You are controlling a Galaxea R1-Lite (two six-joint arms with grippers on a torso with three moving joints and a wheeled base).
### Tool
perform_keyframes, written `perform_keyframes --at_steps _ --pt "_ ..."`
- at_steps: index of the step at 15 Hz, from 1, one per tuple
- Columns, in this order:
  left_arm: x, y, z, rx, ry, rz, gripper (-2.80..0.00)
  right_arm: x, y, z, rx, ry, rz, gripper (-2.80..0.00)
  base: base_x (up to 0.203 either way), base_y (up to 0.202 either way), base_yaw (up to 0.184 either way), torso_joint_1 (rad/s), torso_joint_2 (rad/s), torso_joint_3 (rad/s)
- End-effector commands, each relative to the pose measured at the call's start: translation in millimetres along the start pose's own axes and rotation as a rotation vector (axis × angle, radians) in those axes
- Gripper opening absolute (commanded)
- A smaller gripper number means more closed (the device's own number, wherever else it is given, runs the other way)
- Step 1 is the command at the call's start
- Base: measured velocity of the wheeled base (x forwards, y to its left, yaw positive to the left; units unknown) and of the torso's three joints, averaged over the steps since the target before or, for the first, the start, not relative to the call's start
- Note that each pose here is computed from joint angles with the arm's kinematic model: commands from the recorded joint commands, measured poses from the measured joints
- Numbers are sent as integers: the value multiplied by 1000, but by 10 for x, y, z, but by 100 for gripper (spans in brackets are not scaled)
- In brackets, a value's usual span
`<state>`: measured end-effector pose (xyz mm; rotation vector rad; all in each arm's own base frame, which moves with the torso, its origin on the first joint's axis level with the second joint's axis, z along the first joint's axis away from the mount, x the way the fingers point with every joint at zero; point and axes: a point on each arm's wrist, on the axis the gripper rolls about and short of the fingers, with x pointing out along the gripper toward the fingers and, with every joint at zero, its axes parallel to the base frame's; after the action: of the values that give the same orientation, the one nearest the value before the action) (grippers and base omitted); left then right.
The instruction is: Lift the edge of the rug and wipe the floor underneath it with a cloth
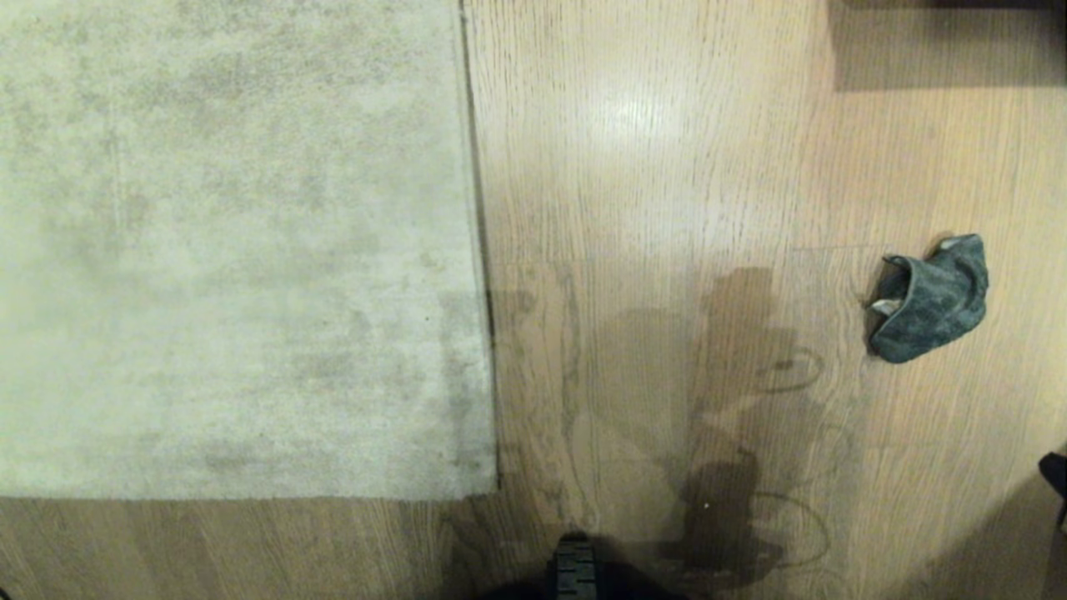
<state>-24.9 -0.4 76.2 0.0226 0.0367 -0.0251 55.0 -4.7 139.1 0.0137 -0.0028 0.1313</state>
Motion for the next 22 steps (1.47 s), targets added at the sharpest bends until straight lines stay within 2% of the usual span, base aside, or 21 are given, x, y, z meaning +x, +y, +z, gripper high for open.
perform_keyframes --at_steps 1,3,4,5,6,9,11,13,17,22 --pt "0 0 0 0 0 0 -280 -295 108 -44 -35 -91 -9 -280 0 0 0 0 0 0" --pt "1 0 -1 0 3 0 -280 -459 160 -160 -44 -77 -51 -280 0 0 0 0 0 0" --pt "1 0 0 0 1 0 -280 -501 163 -210 -57 -57 -102 -280 0 0 0 0 0 0" --pt "0 0 0 0 0 0 -280 -508 141 -256 -79 -25 -207 -280 0 0 0 0 0 0" --pt "1 0 0 0 1 0 -280 -505 125 -327 -113 32 -261 -280 0 0 0 0 0 0" --pt "0 0 0 0 1 0 -280 -512 125 -458 -80 151 -259 -280 0 0 0 0 0 0" --pt "1 0 0 0 1 0 -280 -521 115 -492 -76 187 -313 -280 0 0 0 0 0 0" --pt "1 0 0 0 1 0 -280 -548 114 -603 -63 301 -343 -280 0 0 0 0 0 0" --pt "1 0 0 0 1 0 -280 -544 112 -587 -59 284 -348 -280 0 0 0 0 0 0" --pt "1 0 0 0 1 0 -280 -545 112 -589 29 269 -365 -280 0 0 0 0 0 0"
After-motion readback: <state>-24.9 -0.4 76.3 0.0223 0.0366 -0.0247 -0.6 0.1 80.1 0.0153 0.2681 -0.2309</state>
